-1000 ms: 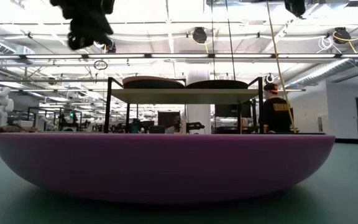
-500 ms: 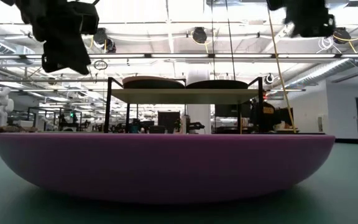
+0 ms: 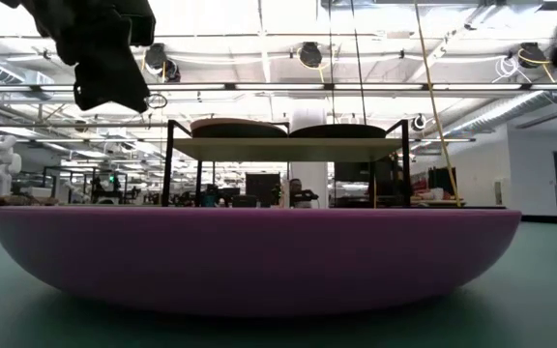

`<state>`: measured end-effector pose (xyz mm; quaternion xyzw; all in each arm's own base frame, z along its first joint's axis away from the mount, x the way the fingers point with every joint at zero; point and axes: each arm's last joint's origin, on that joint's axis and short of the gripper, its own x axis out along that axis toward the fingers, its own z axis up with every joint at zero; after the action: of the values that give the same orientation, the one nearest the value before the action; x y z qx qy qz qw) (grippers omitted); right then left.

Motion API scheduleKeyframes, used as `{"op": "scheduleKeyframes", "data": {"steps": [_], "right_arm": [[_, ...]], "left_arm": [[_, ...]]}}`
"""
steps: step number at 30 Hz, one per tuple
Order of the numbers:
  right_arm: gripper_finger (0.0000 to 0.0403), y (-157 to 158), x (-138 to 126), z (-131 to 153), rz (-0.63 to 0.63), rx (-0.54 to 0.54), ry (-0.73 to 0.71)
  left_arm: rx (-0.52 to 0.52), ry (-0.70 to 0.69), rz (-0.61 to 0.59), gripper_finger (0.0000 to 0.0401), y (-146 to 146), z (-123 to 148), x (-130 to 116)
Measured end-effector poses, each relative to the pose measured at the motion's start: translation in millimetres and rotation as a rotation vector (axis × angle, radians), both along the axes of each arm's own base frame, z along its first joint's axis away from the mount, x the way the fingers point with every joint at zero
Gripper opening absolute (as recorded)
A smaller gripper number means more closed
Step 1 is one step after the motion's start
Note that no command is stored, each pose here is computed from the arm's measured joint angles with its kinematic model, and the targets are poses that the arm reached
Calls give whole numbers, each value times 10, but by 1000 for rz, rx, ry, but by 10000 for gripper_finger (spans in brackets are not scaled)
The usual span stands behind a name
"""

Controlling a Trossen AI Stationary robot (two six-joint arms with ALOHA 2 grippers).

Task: Place and stack plates onto a shelf
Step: Stack the right purple plate on top of the black plate on the shelf

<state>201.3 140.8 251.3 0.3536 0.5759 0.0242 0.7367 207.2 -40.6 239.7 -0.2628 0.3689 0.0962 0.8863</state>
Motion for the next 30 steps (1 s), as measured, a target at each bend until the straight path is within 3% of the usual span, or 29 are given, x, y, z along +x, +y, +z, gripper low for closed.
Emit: {"op": "scheduleKeyframes", "data": {"steps": [8, 14, 21, 30], "right_arm": [[144, 678, -169, -149, 303, 2, -163], [132, 1036, -299, -421, 363, 6, -99], [94, 1167, -380, -623, 422, -54, -58], [98, 1184, -363, -823, 519, -166, -58]], "left_arm": [[21, -10, -57, 115, -21, 7, 4], [1, -3, -119, 115, -38, 5, 0], [-10, -2, -122, 115, -41, 5, 0], [-27, -1, -122, 115, -46, 6, 0]]}}
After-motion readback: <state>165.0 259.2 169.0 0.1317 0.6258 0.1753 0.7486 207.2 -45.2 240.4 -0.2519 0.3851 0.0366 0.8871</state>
